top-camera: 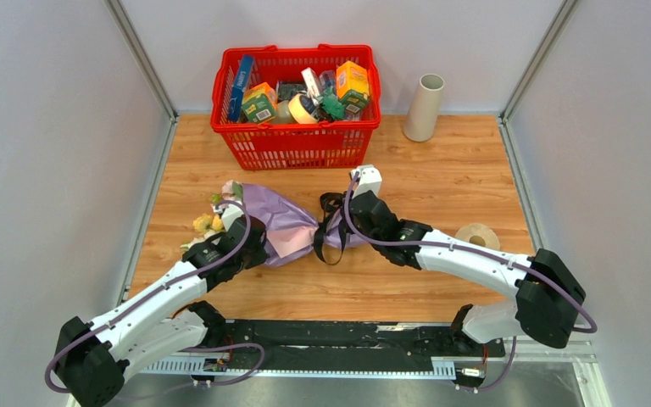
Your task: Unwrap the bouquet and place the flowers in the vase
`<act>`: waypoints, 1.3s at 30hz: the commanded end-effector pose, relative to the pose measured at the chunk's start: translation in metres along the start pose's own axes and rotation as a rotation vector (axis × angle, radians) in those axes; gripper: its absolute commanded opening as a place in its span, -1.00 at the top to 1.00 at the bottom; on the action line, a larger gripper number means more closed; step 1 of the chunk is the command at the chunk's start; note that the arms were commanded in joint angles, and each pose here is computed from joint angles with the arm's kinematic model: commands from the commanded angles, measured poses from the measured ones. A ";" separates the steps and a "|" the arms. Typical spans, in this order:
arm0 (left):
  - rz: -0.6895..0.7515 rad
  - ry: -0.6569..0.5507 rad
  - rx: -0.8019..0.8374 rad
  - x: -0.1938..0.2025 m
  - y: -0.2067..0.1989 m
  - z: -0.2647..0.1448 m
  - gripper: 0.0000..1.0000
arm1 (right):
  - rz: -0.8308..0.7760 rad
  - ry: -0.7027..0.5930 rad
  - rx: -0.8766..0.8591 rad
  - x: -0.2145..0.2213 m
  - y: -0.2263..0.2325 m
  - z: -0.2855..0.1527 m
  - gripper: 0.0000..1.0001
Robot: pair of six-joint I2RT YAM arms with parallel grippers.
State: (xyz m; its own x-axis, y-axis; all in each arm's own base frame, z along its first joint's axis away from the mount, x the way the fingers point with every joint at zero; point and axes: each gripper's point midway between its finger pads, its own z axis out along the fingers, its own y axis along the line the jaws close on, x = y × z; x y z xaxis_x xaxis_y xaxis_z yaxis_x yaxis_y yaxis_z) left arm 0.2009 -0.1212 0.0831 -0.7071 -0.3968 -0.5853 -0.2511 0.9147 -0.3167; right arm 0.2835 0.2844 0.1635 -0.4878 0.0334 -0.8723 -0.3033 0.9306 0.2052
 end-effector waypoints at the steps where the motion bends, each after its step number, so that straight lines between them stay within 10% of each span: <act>1: 0.000 -0.023 0.013 -0.004 0.000 -0.002 1.00 | 0.064 0.032 0.017 0.002 -0.005 -0.011 0.36; 16: -0.003 0.002 0.111 0.001 -0.019 -0.002 1.00 | 0.009 0.196 -0.438 0.073 0.063 -0.051 0.00; 39: -0.003 -0.016 0.117 -0.005 -0.018 -0.009 1.00 | -0.047 0.149 -0.203 0.092 0.067 0.016 0.04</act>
State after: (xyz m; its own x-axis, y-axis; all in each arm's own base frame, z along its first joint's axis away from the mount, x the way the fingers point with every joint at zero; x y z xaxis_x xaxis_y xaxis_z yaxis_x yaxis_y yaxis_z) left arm 0.1995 -0.1329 0.0905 -0.7055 -0.4028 -0.5832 -0.1898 0.9001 -0.3922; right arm 0.2157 0.3431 0.0745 -0.6088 -0.1409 -0.7807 -0.5143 0.8194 0.2532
